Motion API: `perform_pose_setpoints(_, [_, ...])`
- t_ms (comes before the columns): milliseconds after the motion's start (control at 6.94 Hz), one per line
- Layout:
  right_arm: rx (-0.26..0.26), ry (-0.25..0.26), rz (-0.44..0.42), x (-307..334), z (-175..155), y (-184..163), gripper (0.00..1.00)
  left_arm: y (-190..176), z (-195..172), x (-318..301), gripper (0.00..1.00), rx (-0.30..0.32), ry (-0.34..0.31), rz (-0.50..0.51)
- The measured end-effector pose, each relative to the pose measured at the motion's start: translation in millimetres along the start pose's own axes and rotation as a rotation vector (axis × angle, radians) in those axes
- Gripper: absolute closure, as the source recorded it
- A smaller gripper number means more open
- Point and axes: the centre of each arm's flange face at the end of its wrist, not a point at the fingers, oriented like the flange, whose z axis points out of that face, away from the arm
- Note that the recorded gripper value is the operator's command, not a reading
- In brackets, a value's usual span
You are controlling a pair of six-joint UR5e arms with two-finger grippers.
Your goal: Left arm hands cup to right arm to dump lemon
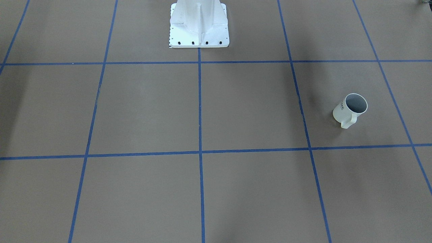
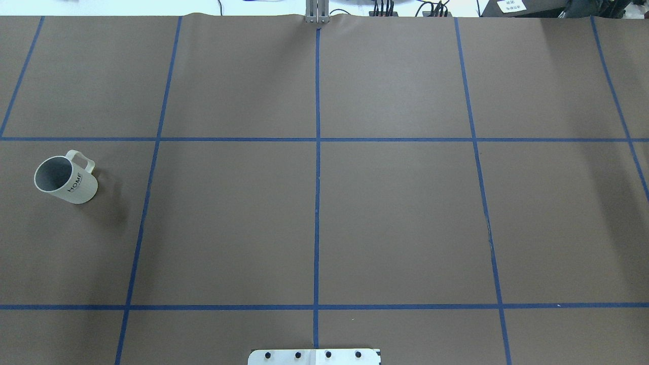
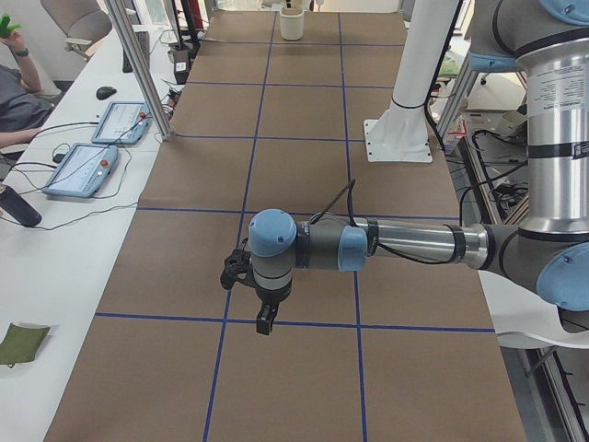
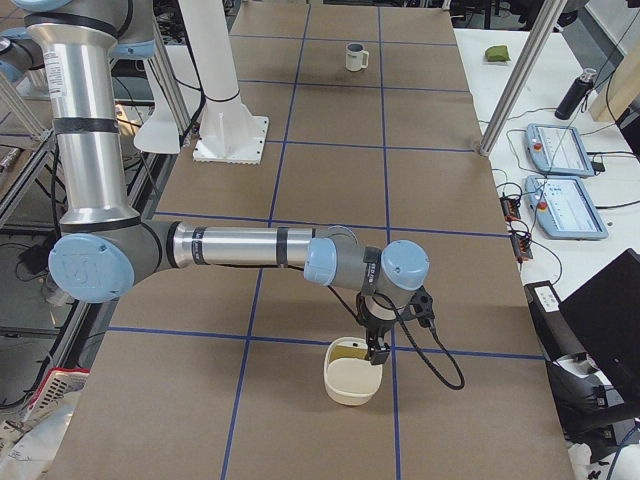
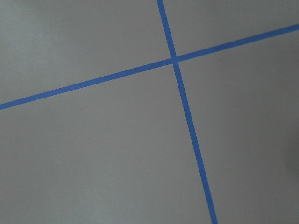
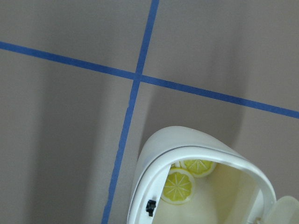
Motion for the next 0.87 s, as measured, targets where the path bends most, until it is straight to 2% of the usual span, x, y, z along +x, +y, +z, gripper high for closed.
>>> perform_pose_setpoints(288, [0.005,0.003,0.018,-4,-1,10,0.0,1,-6,0,0.0,0.022,0.025,-0.004])
perform_pose_setpoints(865, [0.025,0.01,0.037,-14,-9,16,0.0,2,-7,0,0.0,0.027,0.04,-0.001])
